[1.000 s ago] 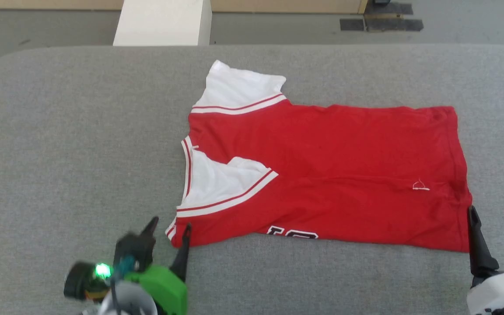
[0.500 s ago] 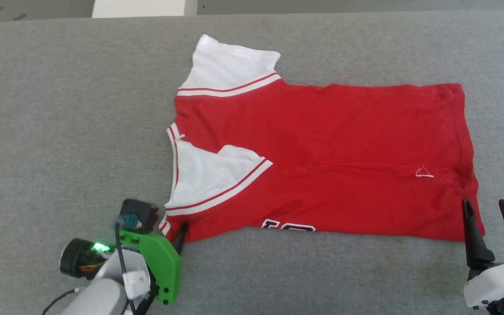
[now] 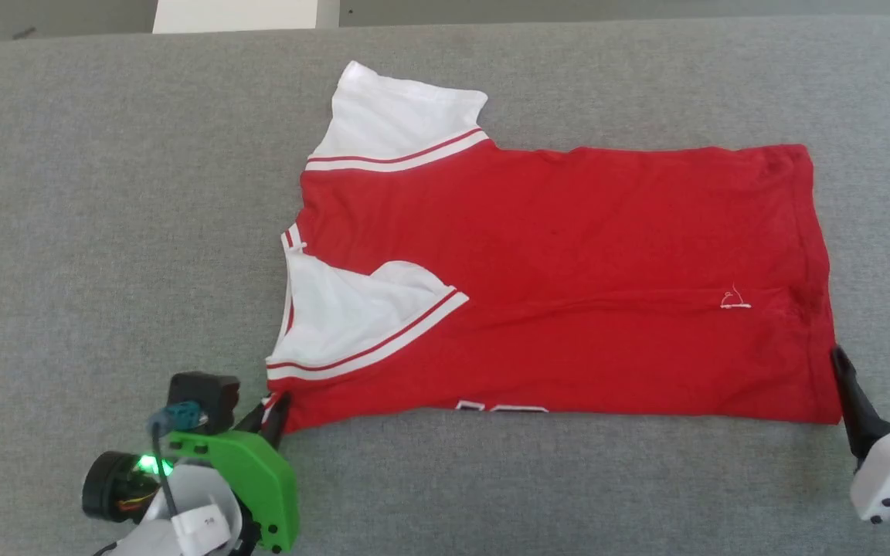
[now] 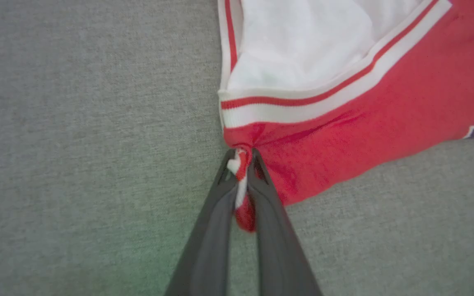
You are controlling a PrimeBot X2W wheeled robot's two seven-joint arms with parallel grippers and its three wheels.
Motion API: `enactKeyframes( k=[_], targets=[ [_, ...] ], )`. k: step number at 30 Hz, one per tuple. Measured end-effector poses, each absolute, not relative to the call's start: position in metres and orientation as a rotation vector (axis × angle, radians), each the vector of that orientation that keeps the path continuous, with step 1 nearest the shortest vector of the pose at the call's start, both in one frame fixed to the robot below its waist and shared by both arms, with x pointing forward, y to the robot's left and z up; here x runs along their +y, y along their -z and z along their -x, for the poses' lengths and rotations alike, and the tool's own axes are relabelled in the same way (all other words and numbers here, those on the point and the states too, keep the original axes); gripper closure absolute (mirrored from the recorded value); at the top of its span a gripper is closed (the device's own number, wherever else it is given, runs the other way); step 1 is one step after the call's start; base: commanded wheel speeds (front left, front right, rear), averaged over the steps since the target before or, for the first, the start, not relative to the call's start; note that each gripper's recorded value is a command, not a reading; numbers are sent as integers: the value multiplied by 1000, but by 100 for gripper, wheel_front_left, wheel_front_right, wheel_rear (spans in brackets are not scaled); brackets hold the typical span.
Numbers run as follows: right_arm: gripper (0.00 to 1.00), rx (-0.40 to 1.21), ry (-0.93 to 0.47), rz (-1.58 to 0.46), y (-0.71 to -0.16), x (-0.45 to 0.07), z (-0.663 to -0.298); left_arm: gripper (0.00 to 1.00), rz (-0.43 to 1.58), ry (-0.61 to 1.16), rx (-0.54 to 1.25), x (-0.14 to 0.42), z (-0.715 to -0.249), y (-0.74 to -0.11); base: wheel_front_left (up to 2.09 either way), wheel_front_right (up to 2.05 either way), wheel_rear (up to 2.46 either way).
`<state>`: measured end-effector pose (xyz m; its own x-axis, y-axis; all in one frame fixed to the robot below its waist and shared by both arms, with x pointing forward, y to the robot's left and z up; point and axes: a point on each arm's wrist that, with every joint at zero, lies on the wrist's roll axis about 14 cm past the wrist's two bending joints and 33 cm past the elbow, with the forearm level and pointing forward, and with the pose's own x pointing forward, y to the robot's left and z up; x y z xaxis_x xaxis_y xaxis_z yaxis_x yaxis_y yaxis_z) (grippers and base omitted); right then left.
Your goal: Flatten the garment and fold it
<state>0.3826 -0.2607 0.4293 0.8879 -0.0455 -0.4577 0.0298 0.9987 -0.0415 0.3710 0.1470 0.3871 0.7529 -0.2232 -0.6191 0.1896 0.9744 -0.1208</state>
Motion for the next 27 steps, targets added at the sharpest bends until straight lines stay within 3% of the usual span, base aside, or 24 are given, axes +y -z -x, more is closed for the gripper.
enactKeyframes(
  k=[5,12,14,27],
  targets=[
    [0,685,46,14,-398,-263,-369,100,62,203,666,152,-370,-392,0,0,0],
    [0,833,11,-36,-370,-251,-358,100,66,196,677,152,-368,-388,0,0,0],
    [100,849,8,-44,-367,-250,-358,100,66,195,680,152,-367,-387,0,0,0],
    [100,721,-5,-3,-412,-256,-378,100,134,171,591,156,-378,-422,0,0,0]
  ],
)
